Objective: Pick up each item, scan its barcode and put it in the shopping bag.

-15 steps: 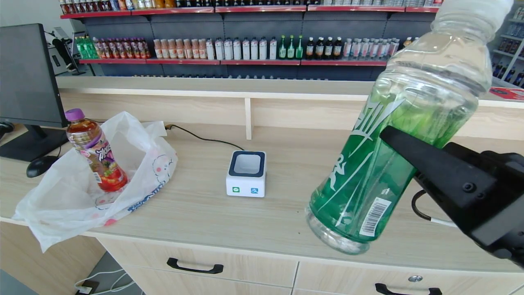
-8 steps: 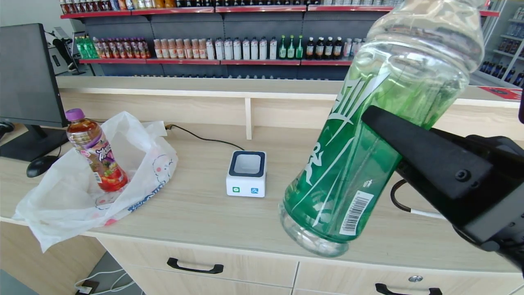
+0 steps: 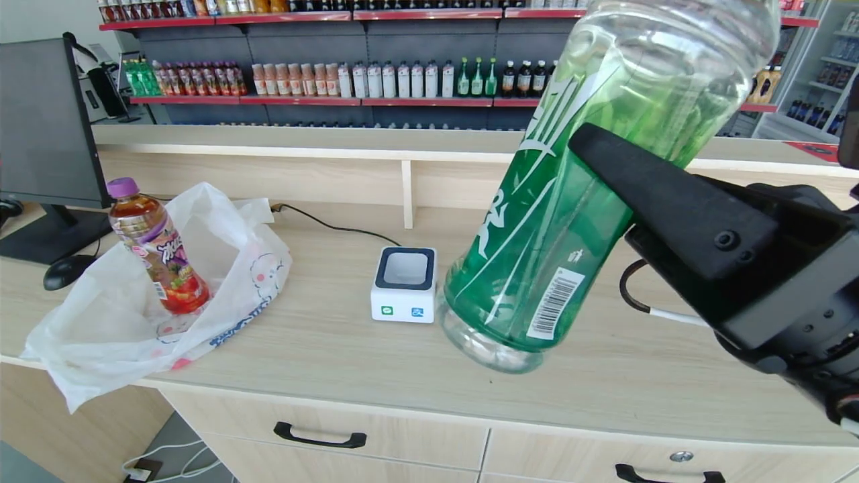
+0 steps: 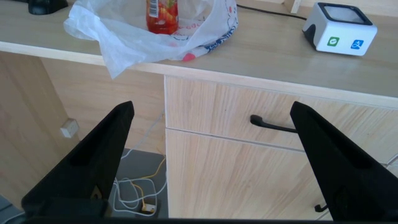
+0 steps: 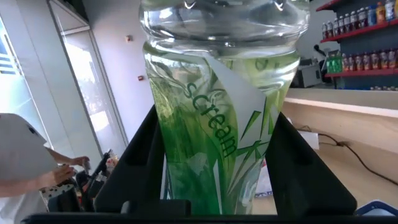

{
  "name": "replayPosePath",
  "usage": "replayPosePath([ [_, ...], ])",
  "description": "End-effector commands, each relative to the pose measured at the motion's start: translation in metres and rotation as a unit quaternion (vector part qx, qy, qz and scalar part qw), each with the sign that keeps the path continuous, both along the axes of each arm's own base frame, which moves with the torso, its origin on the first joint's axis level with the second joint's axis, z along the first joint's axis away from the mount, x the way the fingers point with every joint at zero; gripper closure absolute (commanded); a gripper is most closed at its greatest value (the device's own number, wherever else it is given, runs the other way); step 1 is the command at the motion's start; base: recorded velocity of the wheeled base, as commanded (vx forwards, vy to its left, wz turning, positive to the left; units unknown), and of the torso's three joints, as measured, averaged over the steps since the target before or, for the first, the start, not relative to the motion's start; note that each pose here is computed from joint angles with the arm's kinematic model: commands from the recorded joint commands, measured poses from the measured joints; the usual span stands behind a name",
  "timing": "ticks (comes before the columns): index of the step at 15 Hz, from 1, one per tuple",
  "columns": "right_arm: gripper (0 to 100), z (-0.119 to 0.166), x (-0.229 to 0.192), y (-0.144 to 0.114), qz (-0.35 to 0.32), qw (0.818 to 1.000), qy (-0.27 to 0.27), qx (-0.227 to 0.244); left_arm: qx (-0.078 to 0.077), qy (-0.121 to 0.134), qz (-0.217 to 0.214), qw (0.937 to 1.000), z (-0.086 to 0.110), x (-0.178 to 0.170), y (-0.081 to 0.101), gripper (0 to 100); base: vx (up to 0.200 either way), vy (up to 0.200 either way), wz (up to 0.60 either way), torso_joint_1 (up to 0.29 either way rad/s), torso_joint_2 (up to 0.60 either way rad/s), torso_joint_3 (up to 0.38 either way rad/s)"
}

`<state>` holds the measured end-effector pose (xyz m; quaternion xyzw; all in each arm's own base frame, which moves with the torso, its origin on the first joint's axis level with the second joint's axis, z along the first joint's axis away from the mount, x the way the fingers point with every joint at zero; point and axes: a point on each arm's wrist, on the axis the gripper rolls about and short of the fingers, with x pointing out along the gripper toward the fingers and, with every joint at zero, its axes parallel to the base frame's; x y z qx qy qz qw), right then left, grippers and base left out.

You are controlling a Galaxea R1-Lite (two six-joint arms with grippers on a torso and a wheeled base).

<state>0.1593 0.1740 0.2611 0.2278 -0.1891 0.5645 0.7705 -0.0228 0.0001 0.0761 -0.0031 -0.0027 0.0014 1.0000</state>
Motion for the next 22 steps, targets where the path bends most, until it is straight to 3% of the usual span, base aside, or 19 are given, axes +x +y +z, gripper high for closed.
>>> replayPosePath([
  [1,100,-0.004,0.003,0.003,-0.009,1.0,0.007,-0.004,-0.001,0.0,0.0,1.0,0.0,0.0,0.0,0,0.0,0.0,0.0,0.0,0.0,0.0],
  [8,100,-0.011,0.006,0.003,-0.066,0.998,-0.004,-0.015,0.0,0.0,0.0,1.0,0.0,0.0,0.0,0,0.0,0.0,0.0,0.0,0.0,0.0],
  [11,100,-0.021,0.004,-0.001,-0.095,0.995,0.017,-0.024,-0.001,0.0,0.001,1.0,0.0,0.0,0.0,0,0.0,0.0,0.0,0.0,0.0,0.0],
  [17,100,-0.037,0.024,-0.015,-0.235,0.97,0.022,-0.053,-0.001,0.0,0.0,1.0,0.0,0.0,0.0,0,0.0,0.0,0.0,0.0,0.0,0.0],
  [22,100,-0.055,0.046,-0.046,-0.332,0.937,0.014,-0.111,0.0,0.0,0.0,1.0,0.0,0.0,0.0,0,0.0,0.0,0.0,0.0,0.0,0.0],
])
